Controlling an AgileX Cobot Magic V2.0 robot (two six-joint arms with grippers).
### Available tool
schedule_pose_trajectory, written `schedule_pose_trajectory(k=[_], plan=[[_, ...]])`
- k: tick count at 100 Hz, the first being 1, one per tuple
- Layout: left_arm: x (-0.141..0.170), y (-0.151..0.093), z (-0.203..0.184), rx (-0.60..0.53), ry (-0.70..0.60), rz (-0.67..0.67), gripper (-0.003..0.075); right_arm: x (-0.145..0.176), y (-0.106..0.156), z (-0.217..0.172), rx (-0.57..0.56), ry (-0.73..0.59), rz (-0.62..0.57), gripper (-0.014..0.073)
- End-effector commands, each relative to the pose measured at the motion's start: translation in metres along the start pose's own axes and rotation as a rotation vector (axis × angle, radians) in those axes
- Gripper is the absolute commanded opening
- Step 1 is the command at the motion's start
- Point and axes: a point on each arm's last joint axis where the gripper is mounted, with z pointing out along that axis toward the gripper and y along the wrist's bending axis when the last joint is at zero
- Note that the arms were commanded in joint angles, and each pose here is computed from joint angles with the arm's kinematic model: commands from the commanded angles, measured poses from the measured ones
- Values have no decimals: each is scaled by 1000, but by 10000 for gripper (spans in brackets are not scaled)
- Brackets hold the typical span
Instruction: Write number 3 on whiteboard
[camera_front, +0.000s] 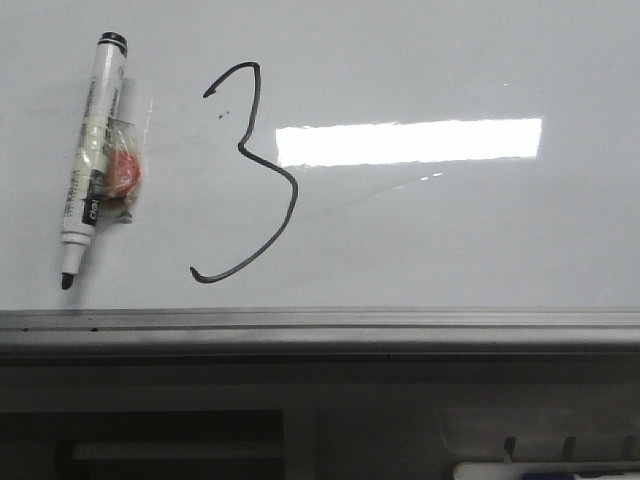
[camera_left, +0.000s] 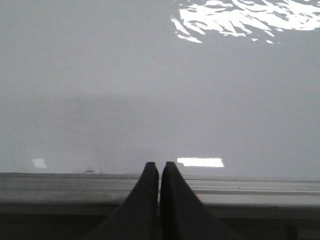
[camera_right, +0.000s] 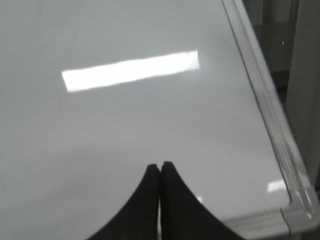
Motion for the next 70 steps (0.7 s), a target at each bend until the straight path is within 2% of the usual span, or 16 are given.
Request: schedule_pose_trajectory(k=[1, 35, 70], plan=[[-2, 0, -1, -1, -65, -10, -21, -5, -1, -2, 11, -65, -48, -61], [-2, 0, -1, -1, -65, -10, -21, 1, 2, -1, -51, -15, -126, -61], [-2, 0, -1, -1, -65, -10, -21, 24, 4, -1, -105, 166, -141, -61]])
